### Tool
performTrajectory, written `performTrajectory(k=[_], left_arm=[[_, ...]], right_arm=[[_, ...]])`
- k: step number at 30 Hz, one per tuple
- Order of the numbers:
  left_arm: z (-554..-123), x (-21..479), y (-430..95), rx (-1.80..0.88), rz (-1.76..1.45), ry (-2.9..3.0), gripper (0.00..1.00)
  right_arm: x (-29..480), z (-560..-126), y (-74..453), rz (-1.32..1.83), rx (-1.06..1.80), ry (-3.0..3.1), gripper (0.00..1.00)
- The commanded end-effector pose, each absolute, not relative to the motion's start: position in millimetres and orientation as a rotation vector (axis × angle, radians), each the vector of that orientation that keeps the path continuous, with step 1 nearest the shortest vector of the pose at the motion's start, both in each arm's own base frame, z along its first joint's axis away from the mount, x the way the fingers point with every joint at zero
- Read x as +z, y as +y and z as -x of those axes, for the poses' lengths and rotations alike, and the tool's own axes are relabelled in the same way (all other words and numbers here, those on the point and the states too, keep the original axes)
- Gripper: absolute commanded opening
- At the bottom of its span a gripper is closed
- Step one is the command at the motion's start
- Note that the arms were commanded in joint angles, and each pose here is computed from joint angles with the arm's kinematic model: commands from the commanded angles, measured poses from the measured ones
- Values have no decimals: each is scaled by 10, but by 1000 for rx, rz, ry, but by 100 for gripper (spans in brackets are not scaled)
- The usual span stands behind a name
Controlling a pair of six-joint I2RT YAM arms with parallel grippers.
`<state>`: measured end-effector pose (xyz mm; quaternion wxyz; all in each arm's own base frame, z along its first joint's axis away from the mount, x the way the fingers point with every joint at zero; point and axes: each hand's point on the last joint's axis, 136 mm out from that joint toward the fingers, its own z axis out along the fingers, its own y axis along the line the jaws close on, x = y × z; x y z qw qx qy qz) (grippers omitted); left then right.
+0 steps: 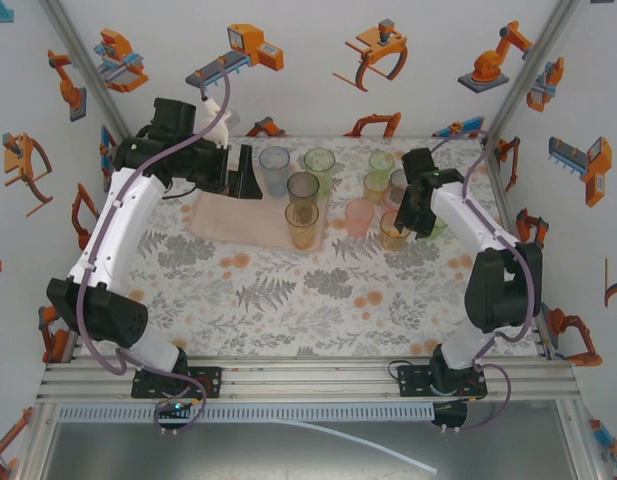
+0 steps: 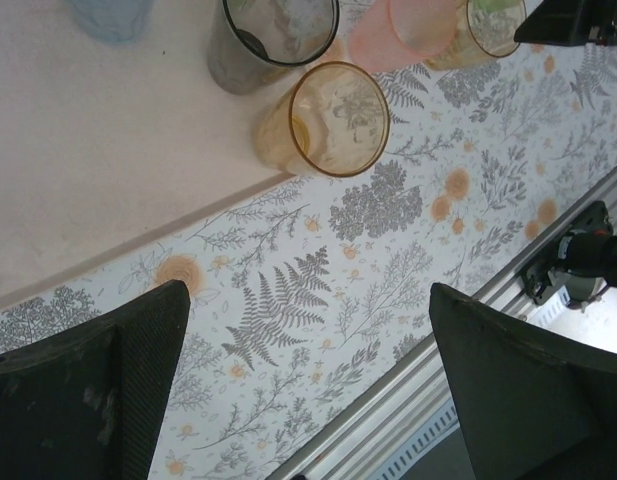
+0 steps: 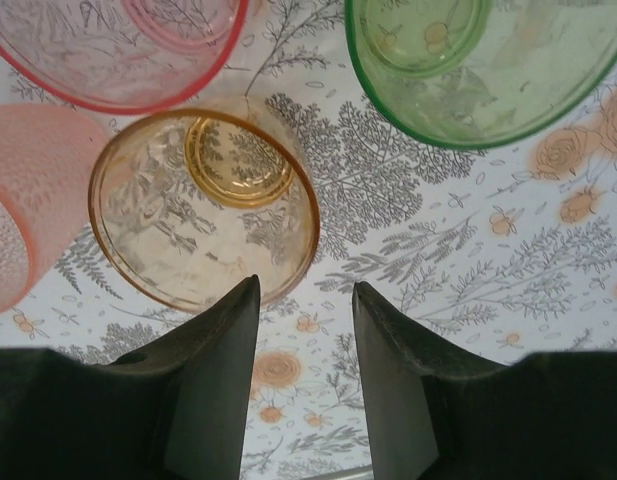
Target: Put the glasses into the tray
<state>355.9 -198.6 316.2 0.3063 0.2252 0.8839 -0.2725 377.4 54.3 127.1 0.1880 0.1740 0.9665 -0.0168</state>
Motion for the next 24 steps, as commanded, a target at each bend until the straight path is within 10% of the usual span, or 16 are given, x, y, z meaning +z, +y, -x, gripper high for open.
performTrajectory(k=[1, 24], left_arm=[[-3435, 3258, -1975, -703, -663, 2290, 97], [-3390, 3413, -1970, -673, -678, 2235, 97]], right_arm=[[1252, -3908, 517, -535, -38, 2677, 41], [1245, -3803, 390, -445, -120, 2729, 0]])
